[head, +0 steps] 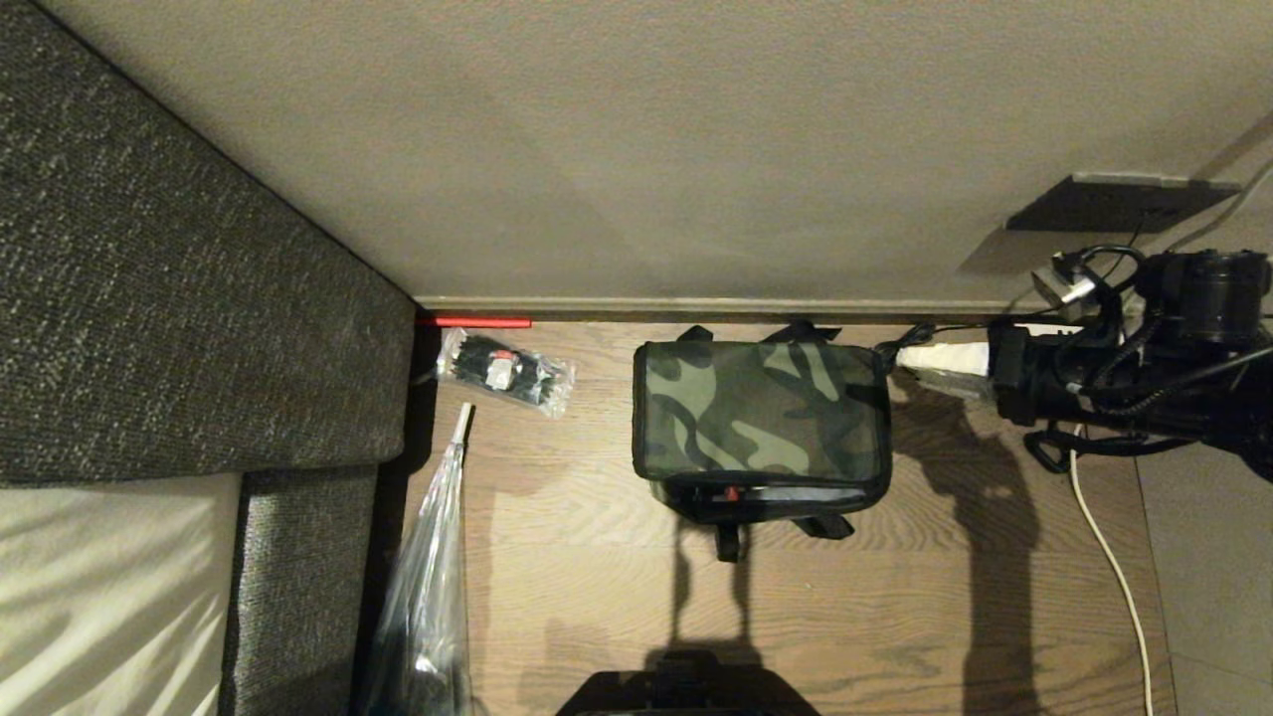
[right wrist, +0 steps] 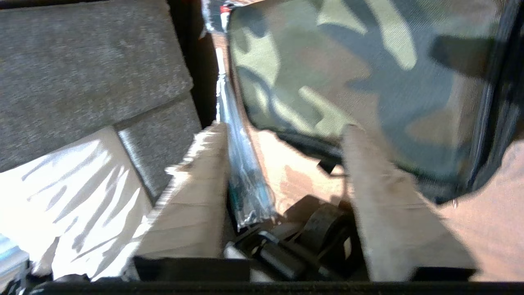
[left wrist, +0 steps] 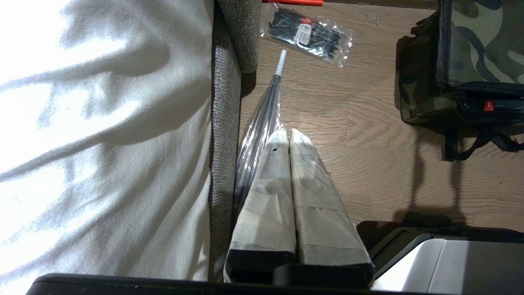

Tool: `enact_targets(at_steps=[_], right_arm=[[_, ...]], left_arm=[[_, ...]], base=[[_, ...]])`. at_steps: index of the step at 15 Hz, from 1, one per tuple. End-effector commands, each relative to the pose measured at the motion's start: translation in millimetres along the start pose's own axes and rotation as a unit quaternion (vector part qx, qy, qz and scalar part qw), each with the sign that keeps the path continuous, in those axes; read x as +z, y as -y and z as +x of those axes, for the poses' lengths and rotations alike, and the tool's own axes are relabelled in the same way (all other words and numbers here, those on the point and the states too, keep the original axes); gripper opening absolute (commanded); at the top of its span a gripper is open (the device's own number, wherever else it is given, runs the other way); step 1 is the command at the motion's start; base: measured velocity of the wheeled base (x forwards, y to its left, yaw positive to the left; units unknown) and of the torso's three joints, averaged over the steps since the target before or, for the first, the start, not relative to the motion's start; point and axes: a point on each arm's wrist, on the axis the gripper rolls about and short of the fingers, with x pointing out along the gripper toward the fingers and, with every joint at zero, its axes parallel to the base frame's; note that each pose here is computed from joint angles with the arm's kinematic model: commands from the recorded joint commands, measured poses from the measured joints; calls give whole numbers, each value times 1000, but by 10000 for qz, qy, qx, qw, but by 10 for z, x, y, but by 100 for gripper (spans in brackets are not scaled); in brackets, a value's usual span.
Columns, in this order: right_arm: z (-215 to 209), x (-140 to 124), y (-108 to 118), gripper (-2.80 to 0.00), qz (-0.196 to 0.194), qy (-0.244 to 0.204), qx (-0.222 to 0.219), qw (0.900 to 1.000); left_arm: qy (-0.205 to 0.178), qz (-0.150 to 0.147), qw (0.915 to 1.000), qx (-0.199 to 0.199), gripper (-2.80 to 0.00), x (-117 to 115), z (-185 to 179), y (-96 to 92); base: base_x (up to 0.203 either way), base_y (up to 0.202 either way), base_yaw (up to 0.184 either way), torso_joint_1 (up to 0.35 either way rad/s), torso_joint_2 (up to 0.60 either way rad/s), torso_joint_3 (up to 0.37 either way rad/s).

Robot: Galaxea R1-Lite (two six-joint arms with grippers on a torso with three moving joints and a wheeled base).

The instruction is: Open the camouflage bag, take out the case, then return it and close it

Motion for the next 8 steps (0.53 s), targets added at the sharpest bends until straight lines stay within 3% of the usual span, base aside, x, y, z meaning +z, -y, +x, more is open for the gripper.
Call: enact_targets(at_steps=[1, 3, 4, 6, 8], right_arm=[[-461, -5, -470, -280, -328, 357, 140, 9987], [-783, -197, -687, -280, -419, 568, -204, 9973], [-917, -366, -716, -280, -532, 691, -673, 9939], [-1200, -748, -756, -280, -1112, 798, -1520, 9789], [-1511, -1094, -888, -280, -1508, 865, -1808, 9680]], left_arm=[[1, -2, 10000, 3, -280, 0, 0, 0], [1, -2, 10000, 3, -280, 0, 0, 0], [1, -2, 10000, 3, -280, 0, 0, 0], [1, -2, 10000, 3, -280, 0, 0, 0], [1, -2, 10000, 3, -280, 0, 0, 0]], base=[[0, 0, 0, 0, 0, 0], [0, 0, 0, 0, 0, 0], [0, 0, 0, 0, 0, 0], [0, 0, 0, 0, 0, 0], [0, 0, 0, 0, 0, 0]])
